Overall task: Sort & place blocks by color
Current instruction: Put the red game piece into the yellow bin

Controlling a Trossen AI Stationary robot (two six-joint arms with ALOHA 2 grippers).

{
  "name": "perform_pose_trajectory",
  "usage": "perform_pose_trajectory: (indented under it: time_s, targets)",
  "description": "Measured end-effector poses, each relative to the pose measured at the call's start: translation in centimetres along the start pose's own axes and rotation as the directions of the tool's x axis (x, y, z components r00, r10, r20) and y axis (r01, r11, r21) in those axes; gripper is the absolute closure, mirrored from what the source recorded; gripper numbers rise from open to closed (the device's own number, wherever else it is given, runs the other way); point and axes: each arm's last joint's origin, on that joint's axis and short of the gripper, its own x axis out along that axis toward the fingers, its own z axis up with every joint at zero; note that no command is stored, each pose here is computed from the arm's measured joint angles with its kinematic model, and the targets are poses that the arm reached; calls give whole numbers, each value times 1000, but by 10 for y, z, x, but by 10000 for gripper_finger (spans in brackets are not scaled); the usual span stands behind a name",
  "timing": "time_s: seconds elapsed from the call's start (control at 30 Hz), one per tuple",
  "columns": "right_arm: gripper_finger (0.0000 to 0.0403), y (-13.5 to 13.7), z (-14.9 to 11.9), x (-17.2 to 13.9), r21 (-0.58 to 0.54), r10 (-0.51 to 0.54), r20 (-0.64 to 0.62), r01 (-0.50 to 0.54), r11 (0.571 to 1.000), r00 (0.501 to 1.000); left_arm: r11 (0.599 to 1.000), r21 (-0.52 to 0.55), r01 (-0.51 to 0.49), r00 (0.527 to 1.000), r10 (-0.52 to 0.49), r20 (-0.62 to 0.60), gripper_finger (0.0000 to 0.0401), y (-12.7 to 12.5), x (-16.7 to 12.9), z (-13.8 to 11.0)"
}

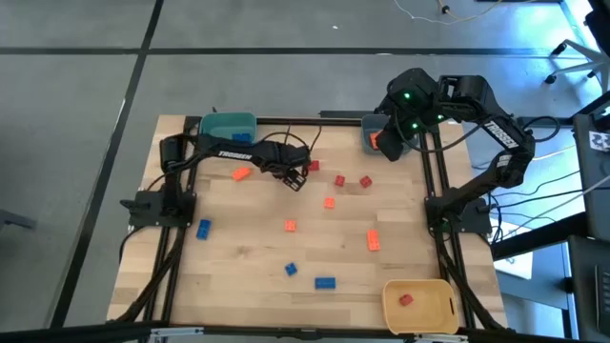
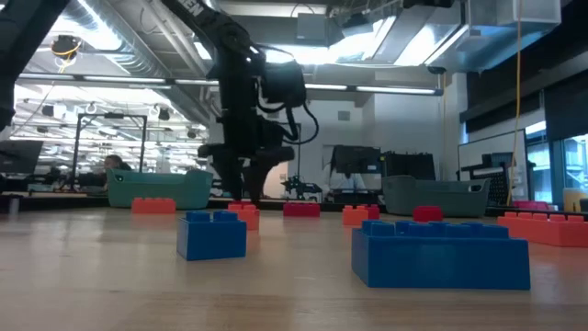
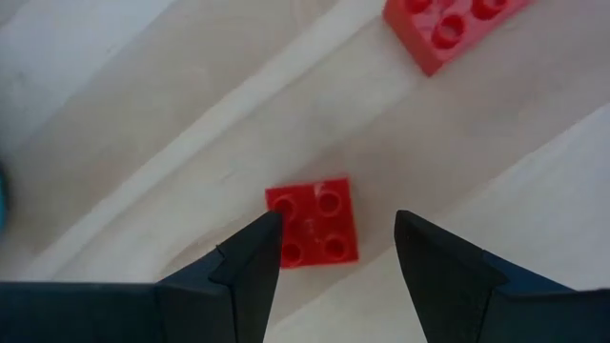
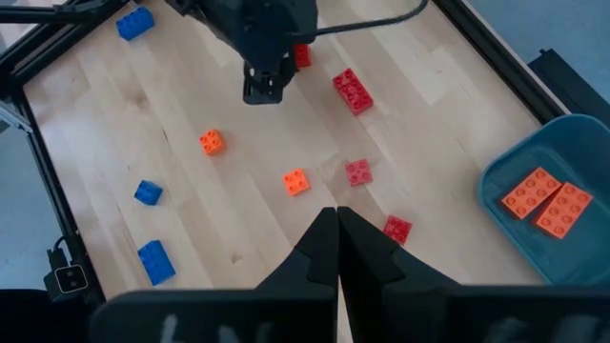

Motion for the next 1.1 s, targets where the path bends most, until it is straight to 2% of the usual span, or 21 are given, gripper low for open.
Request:
perform_pose_trajectory:
  time_s: [0.23,0.5,1.1]
  targets:
    - [401,0,0,0,-8,-1,-1,1,1000,1000,999,8,-35,999,35,-10,203,-1,11,-2]
    - [401,0,0,0,-26,-1,-1,1,1000,1000,999,7,-53,998,53,16,203,0,7,-1]
    - [401,0,0,0,-26,-1,-1,1,1000,1000,999,-9,-53,998,52,-33,203,0,17,-4]
